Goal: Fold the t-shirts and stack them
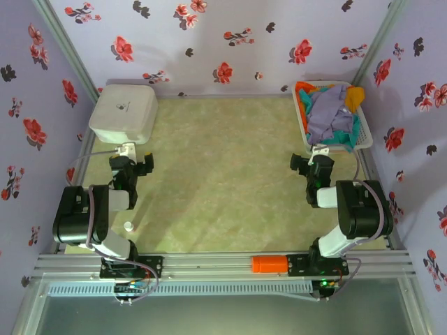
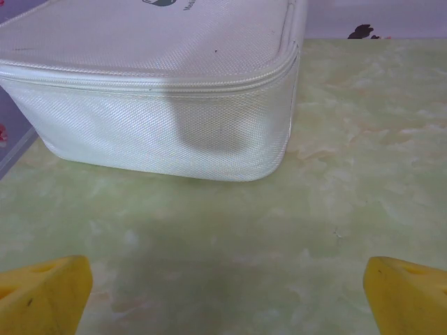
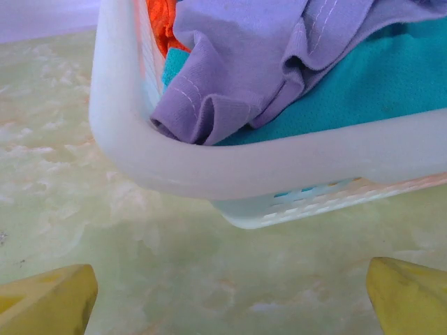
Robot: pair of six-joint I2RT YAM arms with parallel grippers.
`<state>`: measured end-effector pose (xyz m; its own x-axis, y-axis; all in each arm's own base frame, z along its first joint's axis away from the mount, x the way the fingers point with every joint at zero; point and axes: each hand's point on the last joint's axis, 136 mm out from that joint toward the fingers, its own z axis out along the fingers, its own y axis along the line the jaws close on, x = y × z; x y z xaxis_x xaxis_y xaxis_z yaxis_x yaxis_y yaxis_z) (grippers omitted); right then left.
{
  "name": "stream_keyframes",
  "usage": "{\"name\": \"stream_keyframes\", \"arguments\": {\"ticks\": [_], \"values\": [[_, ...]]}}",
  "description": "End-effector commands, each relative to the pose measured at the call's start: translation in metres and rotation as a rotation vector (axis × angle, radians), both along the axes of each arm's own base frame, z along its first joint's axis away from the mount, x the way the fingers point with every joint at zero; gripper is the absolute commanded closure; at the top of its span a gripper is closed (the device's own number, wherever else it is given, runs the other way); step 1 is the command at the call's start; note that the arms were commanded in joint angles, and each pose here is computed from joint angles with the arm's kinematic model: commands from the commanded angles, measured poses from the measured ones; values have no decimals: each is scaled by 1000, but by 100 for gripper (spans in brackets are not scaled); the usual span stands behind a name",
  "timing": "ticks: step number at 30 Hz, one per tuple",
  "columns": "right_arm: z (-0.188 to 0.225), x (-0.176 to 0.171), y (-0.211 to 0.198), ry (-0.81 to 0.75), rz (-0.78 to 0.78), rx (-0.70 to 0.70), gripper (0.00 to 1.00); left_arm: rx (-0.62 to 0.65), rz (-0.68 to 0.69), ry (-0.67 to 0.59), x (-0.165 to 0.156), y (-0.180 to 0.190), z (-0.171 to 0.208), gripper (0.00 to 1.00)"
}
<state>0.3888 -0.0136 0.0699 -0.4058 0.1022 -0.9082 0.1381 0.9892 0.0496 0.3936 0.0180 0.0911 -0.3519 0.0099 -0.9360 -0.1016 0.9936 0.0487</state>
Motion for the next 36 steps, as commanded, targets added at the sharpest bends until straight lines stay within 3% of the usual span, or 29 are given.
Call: {"name": "stream_keyframes", "arguments": {"ticks": [1,36], "values": [[16,8,-3,-56,-5,-3,1,12,-19,-6,5,-2,3,0],[28,11,-7,-33,-29,-7,1,5,10,-11,4,3,4,0]]}}
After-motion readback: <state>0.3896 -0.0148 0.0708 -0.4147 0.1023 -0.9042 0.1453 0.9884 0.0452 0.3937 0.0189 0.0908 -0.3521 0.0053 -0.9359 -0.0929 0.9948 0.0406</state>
